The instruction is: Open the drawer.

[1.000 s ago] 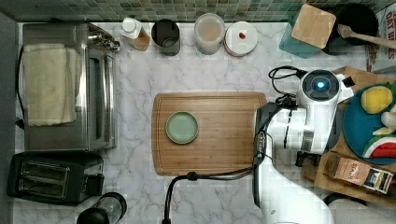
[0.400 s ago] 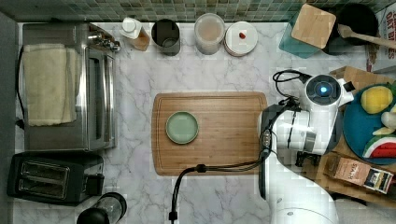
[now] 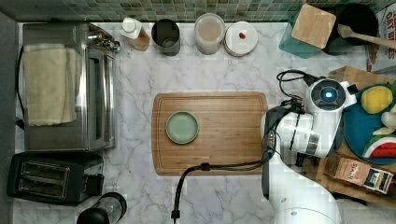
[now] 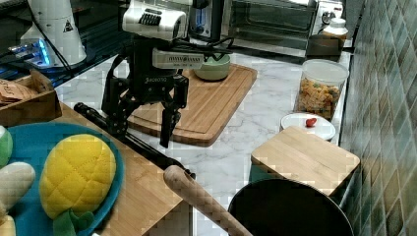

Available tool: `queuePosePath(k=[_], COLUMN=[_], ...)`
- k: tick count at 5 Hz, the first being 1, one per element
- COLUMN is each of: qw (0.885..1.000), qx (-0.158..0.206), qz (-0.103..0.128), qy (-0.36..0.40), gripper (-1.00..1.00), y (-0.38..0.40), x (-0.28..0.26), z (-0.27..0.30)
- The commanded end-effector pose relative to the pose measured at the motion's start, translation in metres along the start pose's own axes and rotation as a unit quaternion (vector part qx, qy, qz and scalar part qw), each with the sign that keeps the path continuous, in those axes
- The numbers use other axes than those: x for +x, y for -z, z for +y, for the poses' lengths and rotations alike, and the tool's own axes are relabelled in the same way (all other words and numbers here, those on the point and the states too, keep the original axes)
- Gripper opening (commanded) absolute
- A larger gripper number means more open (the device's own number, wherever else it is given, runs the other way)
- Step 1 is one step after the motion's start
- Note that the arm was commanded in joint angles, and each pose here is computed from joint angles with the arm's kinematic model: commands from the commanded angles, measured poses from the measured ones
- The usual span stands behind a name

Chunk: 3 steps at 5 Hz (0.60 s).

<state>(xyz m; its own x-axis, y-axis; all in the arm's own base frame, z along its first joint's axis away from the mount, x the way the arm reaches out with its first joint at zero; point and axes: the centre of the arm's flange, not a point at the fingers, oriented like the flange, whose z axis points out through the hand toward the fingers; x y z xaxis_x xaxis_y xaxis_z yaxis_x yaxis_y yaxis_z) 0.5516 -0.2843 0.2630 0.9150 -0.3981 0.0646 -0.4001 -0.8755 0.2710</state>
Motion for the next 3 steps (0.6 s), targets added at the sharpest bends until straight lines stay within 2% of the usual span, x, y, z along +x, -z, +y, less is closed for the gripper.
queuePosePath(k=[1, 2, 3], qw=[0.999, 0.999, 0.999], qx=[0.036, 0.041, 0.045], qz=[-0.023, -0.005, -0.016], qy=[-0.016, -0.012, 0.007], gripper=[1.00, 1.00, 1.00], y=[-0.019, -0.028, -0.013], x=[0.009, 0.008, 0.006], z=[-0.043, -0.048, -0.060])
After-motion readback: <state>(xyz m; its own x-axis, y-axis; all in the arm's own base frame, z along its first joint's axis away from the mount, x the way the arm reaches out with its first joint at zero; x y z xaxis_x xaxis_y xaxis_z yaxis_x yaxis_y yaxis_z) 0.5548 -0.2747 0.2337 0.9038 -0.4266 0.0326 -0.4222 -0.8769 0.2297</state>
